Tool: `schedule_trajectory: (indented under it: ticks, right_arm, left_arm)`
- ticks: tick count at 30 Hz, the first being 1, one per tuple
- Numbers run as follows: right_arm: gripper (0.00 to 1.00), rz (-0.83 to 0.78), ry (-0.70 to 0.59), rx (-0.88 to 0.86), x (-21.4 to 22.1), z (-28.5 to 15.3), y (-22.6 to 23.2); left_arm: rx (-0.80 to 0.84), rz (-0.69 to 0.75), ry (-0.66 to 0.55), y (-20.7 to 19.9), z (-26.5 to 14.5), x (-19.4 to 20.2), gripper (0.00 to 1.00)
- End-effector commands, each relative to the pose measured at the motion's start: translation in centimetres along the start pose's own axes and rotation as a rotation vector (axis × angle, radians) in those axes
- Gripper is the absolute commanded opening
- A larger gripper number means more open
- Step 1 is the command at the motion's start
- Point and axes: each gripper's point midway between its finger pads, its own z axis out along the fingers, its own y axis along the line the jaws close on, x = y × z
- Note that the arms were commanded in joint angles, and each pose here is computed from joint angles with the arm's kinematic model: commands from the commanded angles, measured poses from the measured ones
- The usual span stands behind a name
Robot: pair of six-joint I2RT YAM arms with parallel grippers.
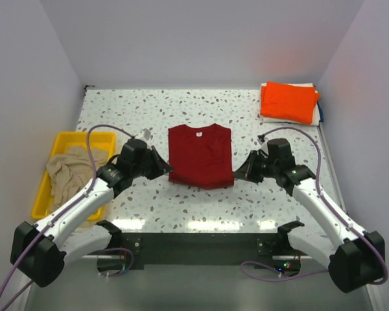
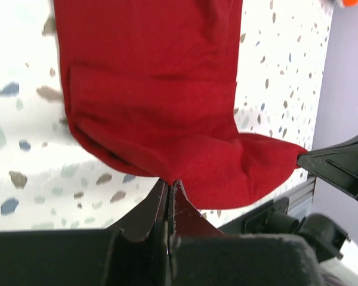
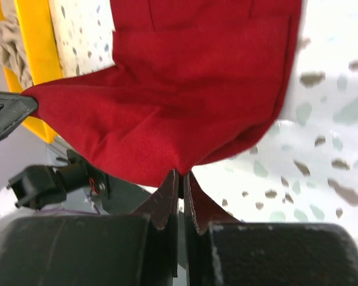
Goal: Fold and stack the t-shirts
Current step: Fold the tshirt
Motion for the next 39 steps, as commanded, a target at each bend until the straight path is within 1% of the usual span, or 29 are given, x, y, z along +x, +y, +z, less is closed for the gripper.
schedule_trajectory:
  ticks: [1,3,4,6,8,9,10,11,13,14,16,18,19,21,22,23,24,25,26,27,28,29,30,33,35,36,37,38,39]
  right_arm:
    - [0.0,-0.052,-0.105,-0.032,-5.0,0.6,2.8]
    - [0.0,-0.061,-0.129,-0.045,-7.0,0.9,4.1]
    - [0.0,-0.047,-0.11,-0.029,-7.5,1.9,3.8]
    - [0.0,-0.051,-0.127,-0.041,-9.4,2.4,4.8]
    - [0.0,-0.019,-0.097,-0.015,-10.4,4.1,3.9]
    - [0.0,-0.019,-0.11,-0.029,-11.7,4.4,4.5]
    - [0.0,-0.009,-0.107,-0.033,-12.3,4.8,4.6]
    - [0.0,0.021,-0.082,-0.021,-12.8,6.0,3.6]
    - [0.0,0.03,-0.105,-0.044,-14.9,6.5,4.3]
    - [0.0,0.056,-0.079,-0.026,-15.3,8.0,3.2]
    - [0.0,0.072,-0.089,-0.044,-17.3,8.7,3.5]
    - [0.0,0.094,-0.075,-0.05,-18.6,10.4,3.0]
    - [0.0,0.107,-0.078,-0.049,-19.4,10.8,2.6]
    - [0.0,0.122,-0.076,-0.05,-21.0,12.4,2.0]
    - [0.0,0.135,-0.072,-0.052,-21.5,12.9,1.8]
    - [0.0,0.137,-0.093,-0.068,-23.1,13.0,1.9]
    - [0.0,0.148,-0.089,-0.072,-23.5,13.5,1.6]
    - [0.0,0.182,-0.073,-0.063,-23.7,14.7,0.3]
    - [0.0,0.173,-0.095,-0.08,-25.0,15.0,0.6]
    - [0.0,0.176,-0.096,-0.086,-25.5,15.4,0.5]
    - [0.0,0.199,-0.074,-0.077,-25.4,16.8,-0.7]
    - [0.0,0.194,-0.088,-0.094,-26.6,17.0,-0.4]
    - [0.0,0.206,-0.083,-0.099,-26.8,17.6,-0.6]
    - [0.0,0.217,-0.102,-0.119,-28.4,18.7,-1.4]
    - [0.01,0.231,-0.112,-0.125,-29.5,19.2,-2.1]
    - [0.04,0.236,-0.111,-0.129,-29.7,19.4,-2.3]
    - [0.12,0.242,-0.115,-0.131,-30.1,19.4,-2.4]
    - [0.15,0.243,-0.119,-0.134,-30.5,19.5,-2.5]
    - [0.19,0.242,-0.126,-0.132,-30.8,19.5,-2.6]
  left_arm:
    - [0.042,0.019,-0.082,-2.5,0.9,-4.6,0.0]
    - [0.072,0.01,-0.097,-3.6,1.2,-6.2,0.0]
    - [0.051,-0.008,-0.098,-2.9,1.9,-7.0,0.0]
    - [0.075,-0.015,-0.108,-3.7,2.3,-8.7,0.0]
    - [0.048,-0.038,-0.104,-2.9,3.6,-10.0,0.0]
    - [0.062,-0.029,-0.118,-3.6,3.8,-11.1,0.0]
    - [0.034,-0.044,-0.107,-2.7,4.9,-11.7,0.0]
    - [0.043,-0.042,-0.12,-3.3,5.1,-12.9,0.0]
    - [0.01,-0.057,-0.095,-2.1,7.1,-13.7,0.0]
    - [0.033,-0.052,-0.097,-2.9,7.5,-14.7,0.0]
    - [0.014,-0.063,-0.08,-1.9,9.4,-15.6,0.0]
    - [0.024,-0.055,-0.099,-2.5,10.2,-17.4,0.0]
    - [0.005,-0.072,-0.083,-1.4,11.5,-17.6,0.0]
    - [0.032,-0.07,-0.093,-2.0,12.3,-19.1,0.0]
    - [0.025,-0.082,-0.084,-1.1,13.5,-19.4,0.0]
    - [0.059,-0.073,-0.096,-2.0,13.8,-20.7,0.0]
    - [0.066,-0.073,-0.095,-2.0,14.3,-21.2,0.0]
    - [0.049,-0.088,-0.078,-0.8,15.7,-21.3,0.0]
    - [0.081,-0.073,-0.092,-1.7,16.0,-22.6,0.0]
    - [0.085,-0.08,-0.096,-1.2,16.4,-23.5,0.0]
    - [0.081,-0.102,-0.076,-0.1,17.8,-23.4,0.0]
    - [0.139,-0.1,-0.077,-0.8,18.0,-24.0,0.0]
    - [0.155,-0.128,-0.077,0.1,18.9,-24.4,0.0]
    - [0.227,-0.091,-0.104,-0.7,19.6,-26.5,0.0]
    - [0.256,-0.074,-0.101,-0.7,20.7,-27.1,0.08]
    - [0.261,-0.071,-0.105,-0.7,20.9,-27.4,0.14]
    - [0.264,-0.067,-0.112,-0.5,21.3,-27.6,0.28]
    - [0.273,-0.06,-0.119,-0.6,21.2,-27.9,0.35]
    - [0.269,-0.056,-0.133,-0.1,20.9,-28.4,0.47]
